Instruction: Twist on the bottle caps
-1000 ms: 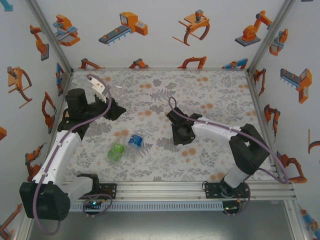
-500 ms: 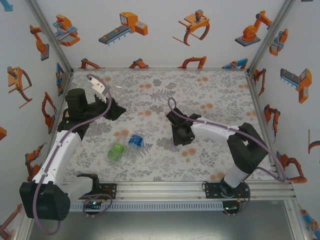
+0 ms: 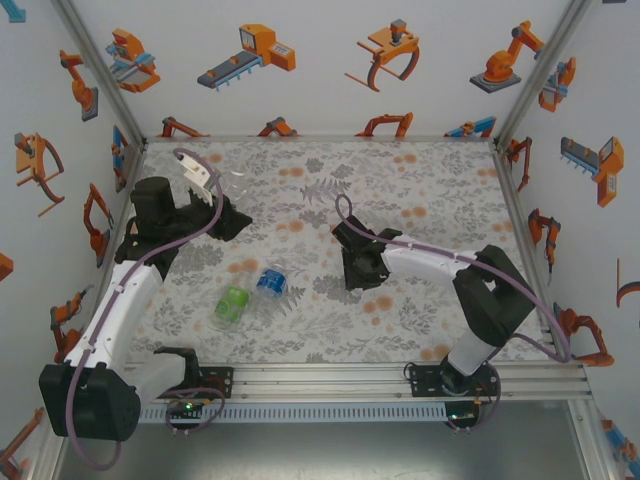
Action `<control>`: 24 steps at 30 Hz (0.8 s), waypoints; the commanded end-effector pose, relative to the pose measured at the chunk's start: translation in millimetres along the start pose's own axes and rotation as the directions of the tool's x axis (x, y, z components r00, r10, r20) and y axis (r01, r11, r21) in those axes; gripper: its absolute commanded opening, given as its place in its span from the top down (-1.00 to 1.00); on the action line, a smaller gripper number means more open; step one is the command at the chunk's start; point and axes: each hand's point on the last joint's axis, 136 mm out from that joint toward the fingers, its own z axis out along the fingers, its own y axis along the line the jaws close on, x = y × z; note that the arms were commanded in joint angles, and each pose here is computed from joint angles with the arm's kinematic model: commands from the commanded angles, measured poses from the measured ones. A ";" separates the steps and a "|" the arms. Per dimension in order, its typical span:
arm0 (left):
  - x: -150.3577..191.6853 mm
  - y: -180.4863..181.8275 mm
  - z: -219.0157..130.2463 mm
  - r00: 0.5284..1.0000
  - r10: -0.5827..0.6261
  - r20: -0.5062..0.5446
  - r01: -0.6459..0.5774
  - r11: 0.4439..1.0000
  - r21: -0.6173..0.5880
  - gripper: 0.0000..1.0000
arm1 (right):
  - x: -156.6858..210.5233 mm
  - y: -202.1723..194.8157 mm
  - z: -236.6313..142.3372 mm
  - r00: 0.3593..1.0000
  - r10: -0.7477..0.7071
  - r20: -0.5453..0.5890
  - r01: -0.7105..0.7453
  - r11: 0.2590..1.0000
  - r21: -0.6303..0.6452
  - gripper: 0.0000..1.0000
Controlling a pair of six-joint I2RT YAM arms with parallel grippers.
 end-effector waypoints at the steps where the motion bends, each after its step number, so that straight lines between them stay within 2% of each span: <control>1: -10.3 -2.9 -2.6 0.999 0.016 0.030 -0.016 1.000 0.014 0.85 | 18.6 -6.9 15.6 0.998 0.005 -0.061 -0.003 1.000 0.029 0.21; 11: -10.2 -2.6 -2.4 0.999 0.016 0.029 -0.016 1.000 0.013 0.85 | 14.7 -6.0 10.0 0.999 0.003 -0.050 -0.002 1.000 0.030 0.20; 19: -10.2 -2.8 -2.6 0.999 0.016 0.029 -0.016 1.000 0.014 0.85 | -2.3 -2.9 -18.5 1.000 -0.003 0.009 0.003 1.000 0.022 0.16; 24: -10.3 -2.9 -2.7 0.999 0.016 0.029 -0.016 1.000 0.014 0.85 | -4.6 0.4 -23.1 1.000 -0.003 0.008 0.003 1.000 0.011 0.13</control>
